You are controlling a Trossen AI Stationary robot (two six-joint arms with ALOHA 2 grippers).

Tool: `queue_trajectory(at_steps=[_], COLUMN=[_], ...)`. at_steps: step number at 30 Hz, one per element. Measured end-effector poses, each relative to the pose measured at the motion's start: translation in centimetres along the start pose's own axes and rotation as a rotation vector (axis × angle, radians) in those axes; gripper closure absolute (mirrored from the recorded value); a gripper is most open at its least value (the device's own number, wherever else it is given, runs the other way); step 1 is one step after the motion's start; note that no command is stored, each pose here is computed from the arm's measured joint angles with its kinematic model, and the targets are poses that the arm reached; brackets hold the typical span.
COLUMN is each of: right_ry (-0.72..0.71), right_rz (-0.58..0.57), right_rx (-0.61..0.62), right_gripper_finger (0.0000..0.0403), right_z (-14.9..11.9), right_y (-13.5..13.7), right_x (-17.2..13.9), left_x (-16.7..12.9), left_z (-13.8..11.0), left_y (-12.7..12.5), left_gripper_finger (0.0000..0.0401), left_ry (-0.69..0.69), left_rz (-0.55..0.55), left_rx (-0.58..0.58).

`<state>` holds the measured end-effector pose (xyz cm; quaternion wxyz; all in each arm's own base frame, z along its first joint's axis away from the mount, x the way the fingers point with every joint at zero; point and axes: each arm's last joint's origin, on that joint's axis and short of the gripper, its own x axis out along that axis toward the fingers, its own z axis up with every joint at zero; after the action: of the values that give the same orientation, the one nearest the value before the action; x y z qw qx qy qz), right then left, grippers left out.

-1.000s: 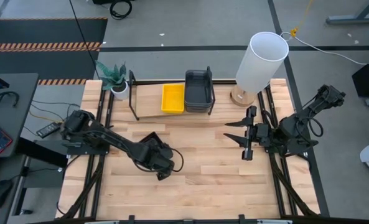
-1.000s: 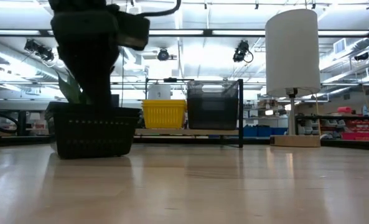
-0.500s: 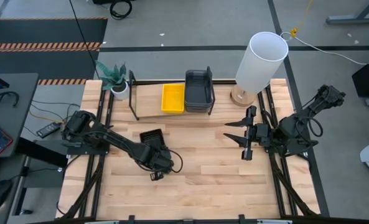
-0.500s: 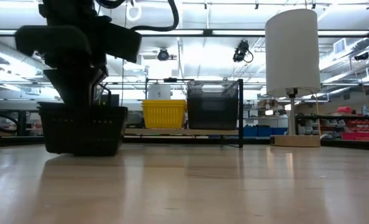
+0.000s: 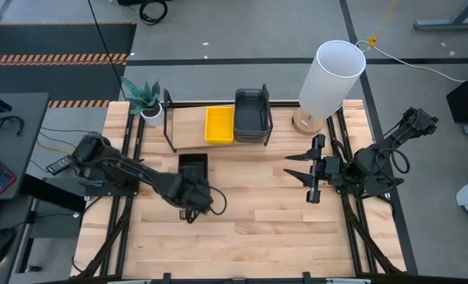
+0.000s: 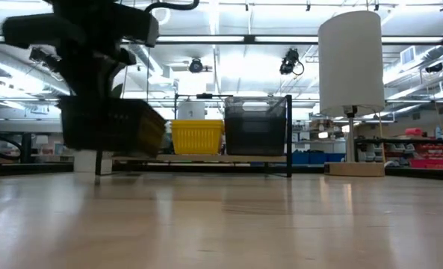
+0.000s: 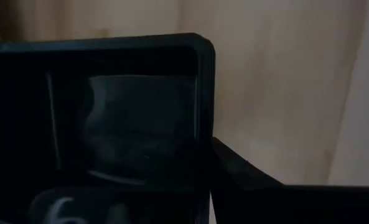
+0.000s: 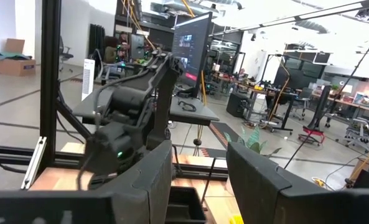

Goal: Stack baskets on shelf by color
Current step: Put the stacked black bins on the shelf

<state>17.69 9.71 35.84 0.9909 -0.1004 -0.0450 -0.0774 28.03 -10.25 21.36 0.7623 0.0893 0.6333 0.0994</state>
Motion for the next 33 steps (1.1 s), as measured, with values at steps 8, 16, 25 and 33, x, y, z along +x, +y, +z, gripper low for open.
queue_trajectory(at_steps=[8,16,25,33], right_ry=[0.000,0.000,0.000,0.000], right_rz=[0.000,0.001,0.001,0.001], right_rx=[0.003,0.002,0.003,0.003], right_gripper_finger=[0.0245,0.0245,0.0245,0.0245], right_z=[0.0,0.0,0.0,0.0], right_y=[0.0,0.0,0.0,0.0], right_x=[0.0,0.0,0.0,0.0], left_x=[-1.0,-0.3,0.3,0.9], left_z=[0.1,0.4,0.6,0.7], left_y=[3.4,5.8,7.9,10.1], left_gripper_finger=[0.0379,0.0379,0.0379,0.0379], left_ry=[-0.023,0.028,0.051,0.081], left_rz=[0.025,0.053,0.068,0.080], left_rx=[-0.047,-0.076,-0.096,-0.087])
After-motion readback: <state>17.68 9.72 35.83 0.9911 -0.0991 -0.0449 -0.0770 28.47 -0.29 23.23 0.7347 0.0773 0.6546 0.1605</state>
